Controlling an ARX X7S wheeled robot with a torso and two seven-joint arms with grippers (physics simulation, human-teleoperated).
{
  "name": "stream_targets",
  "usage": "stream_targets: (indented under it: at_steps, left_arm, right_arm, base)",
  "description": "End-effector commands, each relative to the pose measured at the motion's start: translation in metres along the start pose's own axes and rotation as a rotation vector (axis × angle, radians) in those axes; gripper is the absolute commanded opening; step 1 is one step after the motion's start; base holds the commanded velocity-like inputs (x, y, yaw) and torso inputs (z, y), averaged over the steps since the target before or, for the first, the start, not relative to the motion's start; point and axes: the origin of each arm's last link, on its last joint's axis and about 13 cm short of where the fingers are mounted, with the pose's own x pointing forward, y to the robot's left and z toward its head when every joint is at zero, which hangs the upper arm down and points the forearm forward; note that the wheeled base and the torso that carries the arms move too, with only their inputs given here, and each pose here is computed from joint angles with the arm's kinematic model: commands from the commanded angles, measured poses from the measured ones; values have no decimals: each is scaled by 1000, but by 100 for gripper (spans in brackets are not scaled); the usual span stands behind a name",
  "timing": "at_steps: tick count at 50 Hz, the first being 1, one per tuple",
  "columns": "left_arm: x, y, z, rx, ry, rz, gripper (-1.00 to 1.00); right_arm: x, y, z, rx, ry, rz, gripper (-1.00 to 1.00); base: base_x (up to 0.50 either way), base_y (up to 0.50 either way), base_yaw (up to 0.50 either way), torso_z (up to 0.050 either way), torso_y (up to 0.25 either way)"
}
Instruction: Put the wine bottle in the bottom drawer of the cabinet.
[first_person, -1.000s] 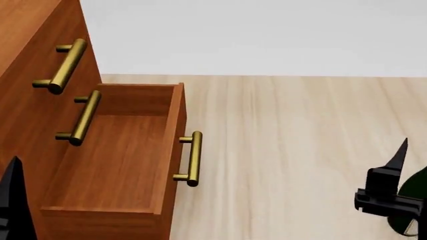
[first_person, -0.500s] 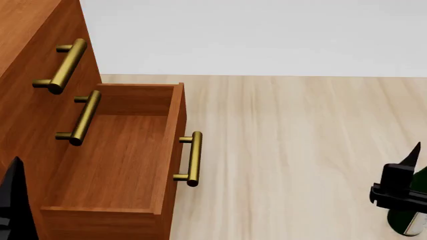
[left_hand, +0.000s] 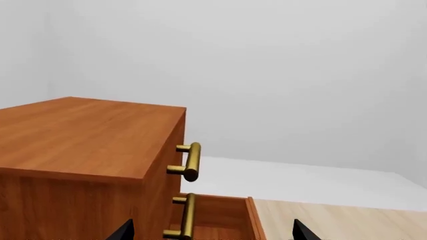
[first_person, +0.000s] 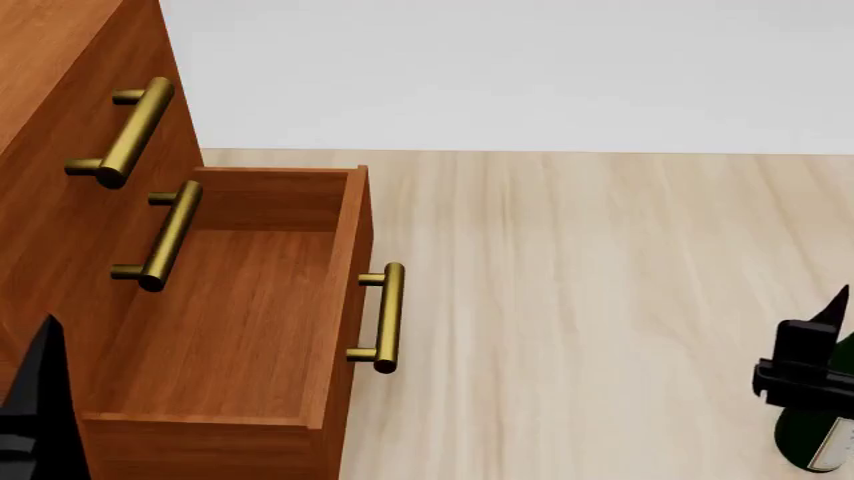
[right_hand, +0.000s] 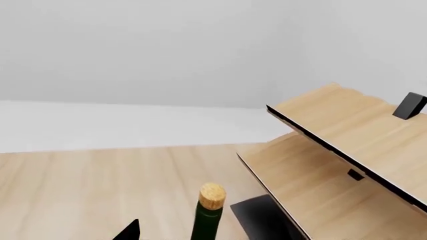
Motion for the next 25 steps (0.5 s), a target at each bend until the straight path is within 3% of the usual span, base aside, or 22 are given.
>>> stream_targets:
  at_steps: [1,25]
  left_arm:
    - [-1,1,-1,-1,5,-3,100]
    - [0,0,-6,-2,24,-10,100]
  right_arm:
    - [10,-1,-5,-9,25,-3,100]
    - [36,3,-17,-43,107,4,100]
  base:
    - [0,0,0,0,0]
    - [0,0,0,0,0]
